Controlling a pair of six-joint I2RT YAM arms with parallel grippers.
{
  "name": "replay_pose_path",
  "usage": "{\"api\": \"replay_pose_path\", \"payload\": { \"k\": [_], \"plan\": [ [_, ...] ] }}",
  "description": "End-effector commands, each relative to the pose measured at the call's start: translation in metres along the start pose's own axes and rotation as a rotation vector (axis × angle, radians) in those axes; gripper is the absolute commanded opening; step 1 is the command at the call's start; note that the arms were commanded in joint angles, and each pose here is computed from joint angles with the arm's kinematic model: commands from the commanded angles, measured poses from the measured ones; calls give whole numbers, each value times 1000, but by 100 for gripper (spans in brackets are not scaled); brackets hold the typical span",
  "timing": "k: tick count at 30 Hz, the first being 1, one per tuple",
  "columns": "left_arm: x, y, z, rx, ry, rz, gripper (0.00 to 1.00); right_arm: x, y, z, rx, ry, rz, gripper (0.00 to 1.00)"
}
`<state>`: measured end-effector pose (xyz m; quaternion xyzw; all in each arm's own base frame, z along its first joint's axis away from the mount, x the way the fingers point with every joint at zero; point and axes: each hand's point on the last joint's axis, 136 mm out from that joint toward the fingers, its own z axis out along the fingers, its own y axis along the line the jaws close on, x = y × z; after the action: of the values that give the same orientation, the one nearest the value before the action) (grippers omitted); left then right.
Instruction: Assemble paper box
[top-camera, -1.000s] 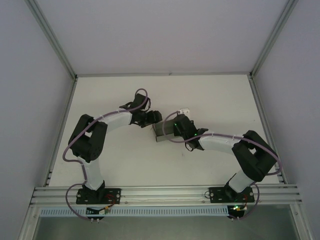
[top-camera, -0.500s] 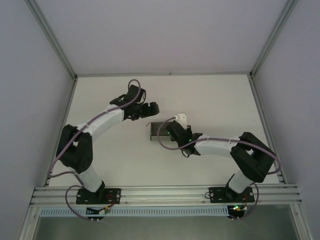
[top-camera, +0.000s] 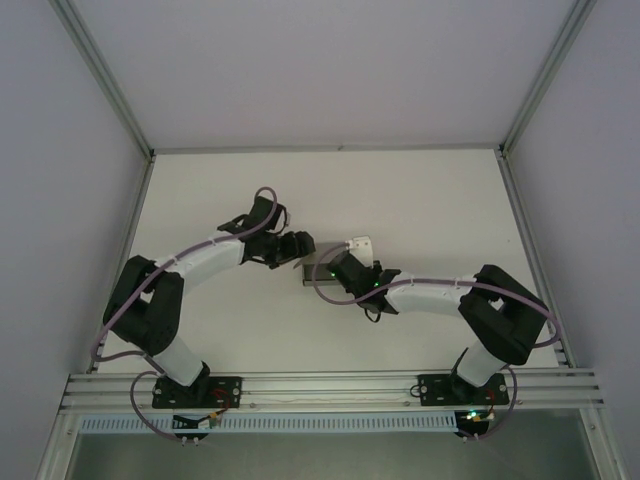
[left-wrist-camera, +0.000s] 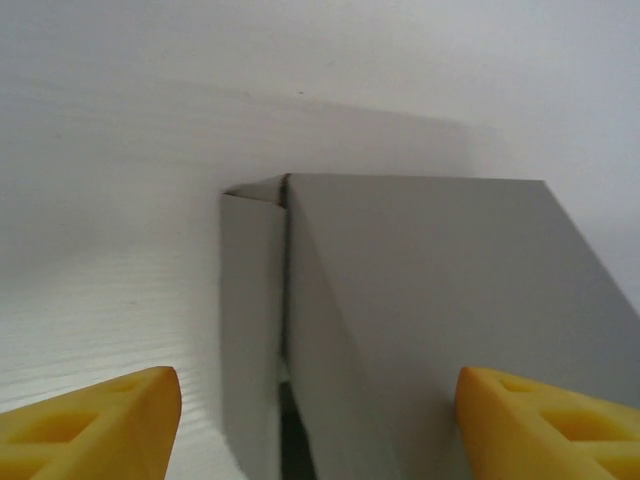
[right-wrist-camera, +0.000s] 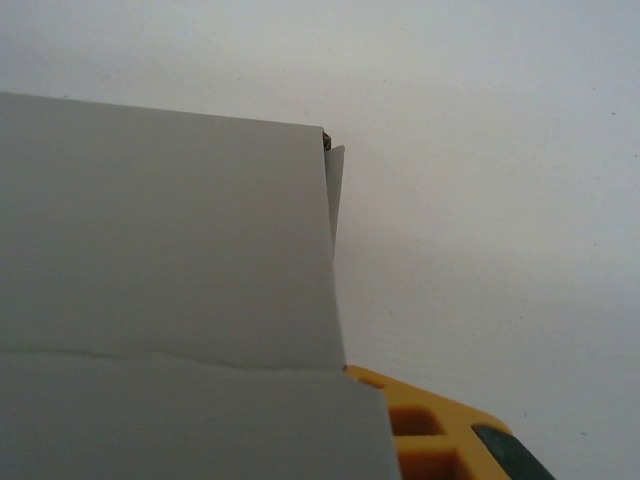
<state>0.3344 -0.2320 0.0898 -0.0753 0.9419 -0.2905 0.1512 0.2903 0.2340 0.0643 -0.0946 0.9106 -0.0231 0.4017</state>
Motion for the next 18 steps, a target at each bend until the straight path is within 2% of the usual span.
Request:
{"api": "replay_pose_path", "payload": {
  "k": [1,3,8,11,13,18],
  "plan": [
    [-2,-1,13,43,7,-4,66,2,7,-6,-38,18,5,18],
    [-2,3,19,30,14,2,65,5,9,-10,-67,33,-2,24],
    [0,14,32,8,23,18,60,21,5,-33,-163,96,-5,52],
    [0,21,42,-3,34,17,57,34,3,-43,-221,149,-36,83],
    [-1,26,49,7,44,8,52,36,4,-46,-251,173,-42,98],
    [-2,33,58,63,44,17,43,9,2,-43,-351,216,67,100]
  ]
}}
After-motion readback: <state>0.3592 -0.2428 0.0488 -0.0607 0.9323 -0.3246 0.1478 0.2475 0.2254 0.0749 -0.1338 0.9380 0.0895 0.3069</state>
